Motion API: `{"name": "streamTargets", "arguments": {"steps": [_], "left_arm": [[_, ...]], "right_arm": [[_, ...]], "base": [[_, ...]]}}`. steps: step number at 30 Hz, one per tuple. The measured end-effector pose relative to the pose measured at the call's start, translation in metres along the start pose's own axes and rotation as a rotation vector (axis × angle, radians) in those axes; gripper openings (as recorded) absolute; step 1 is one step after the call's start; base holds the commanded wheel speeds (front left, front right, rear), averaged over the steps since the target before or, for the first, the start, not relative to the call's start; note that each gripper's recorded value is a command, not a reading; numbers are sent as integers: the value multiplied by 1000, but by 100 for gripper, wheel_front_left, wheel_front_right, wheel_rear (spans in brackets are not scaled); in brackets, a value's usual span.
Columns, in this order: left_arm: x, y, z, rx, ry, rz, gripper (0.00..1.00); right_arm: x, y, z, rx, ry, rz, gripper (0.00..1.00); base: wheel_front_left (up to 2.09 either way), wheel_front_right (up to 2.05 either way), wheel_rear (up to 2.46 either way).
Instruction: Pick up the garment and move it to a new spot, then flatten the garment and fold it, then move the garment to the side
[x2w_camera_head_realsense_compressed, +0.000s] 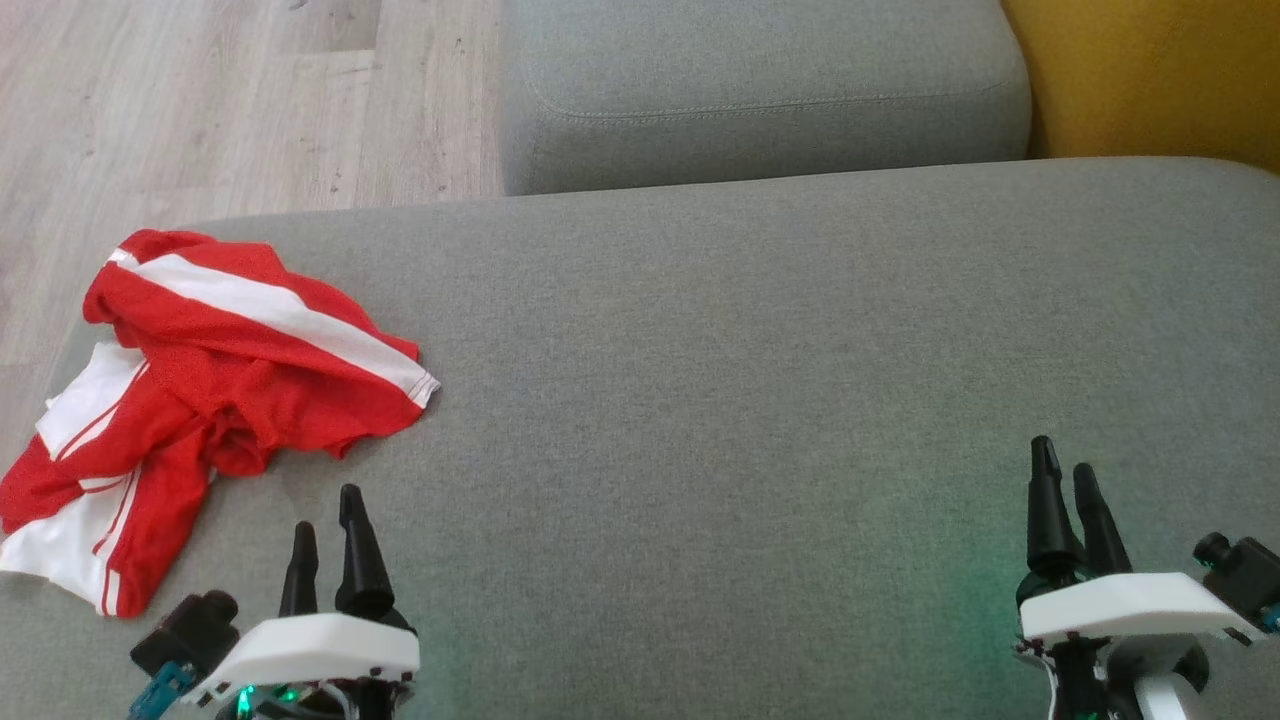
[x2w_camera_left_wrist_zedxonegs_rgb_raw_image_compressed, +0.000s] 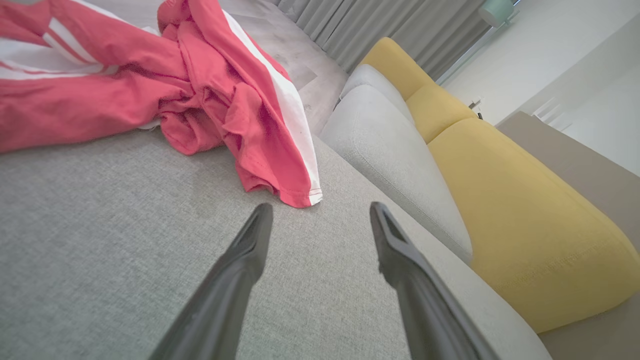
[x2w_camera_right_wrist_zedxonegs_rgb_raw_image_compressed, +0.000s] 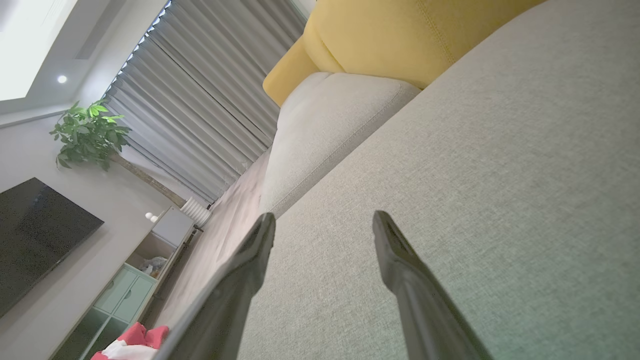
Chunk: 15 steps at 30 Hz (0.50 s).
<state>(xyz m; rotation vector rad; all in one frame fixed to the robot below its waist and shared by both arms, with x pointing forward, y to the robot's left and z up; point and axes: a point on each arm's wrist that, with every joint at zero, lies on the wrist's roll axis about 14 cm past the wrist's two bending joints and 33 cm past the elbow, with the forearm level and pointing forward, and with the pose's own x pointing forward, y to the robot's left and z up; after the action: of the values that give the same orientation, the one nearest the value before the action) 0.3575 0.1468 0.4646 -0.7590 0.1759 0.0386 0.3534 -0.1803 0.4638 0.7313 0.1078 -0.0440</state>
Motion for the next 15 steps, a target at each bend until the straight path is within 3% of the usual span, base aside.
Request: {"name": "streamTargets", "arguments": {"steps": [15], "left_arm": [[-2,-13,5,156,-48,-31,100]], "right_arm": [[0,15,4,-179,-28,57,100]], "base": [[0,0,0]]}}
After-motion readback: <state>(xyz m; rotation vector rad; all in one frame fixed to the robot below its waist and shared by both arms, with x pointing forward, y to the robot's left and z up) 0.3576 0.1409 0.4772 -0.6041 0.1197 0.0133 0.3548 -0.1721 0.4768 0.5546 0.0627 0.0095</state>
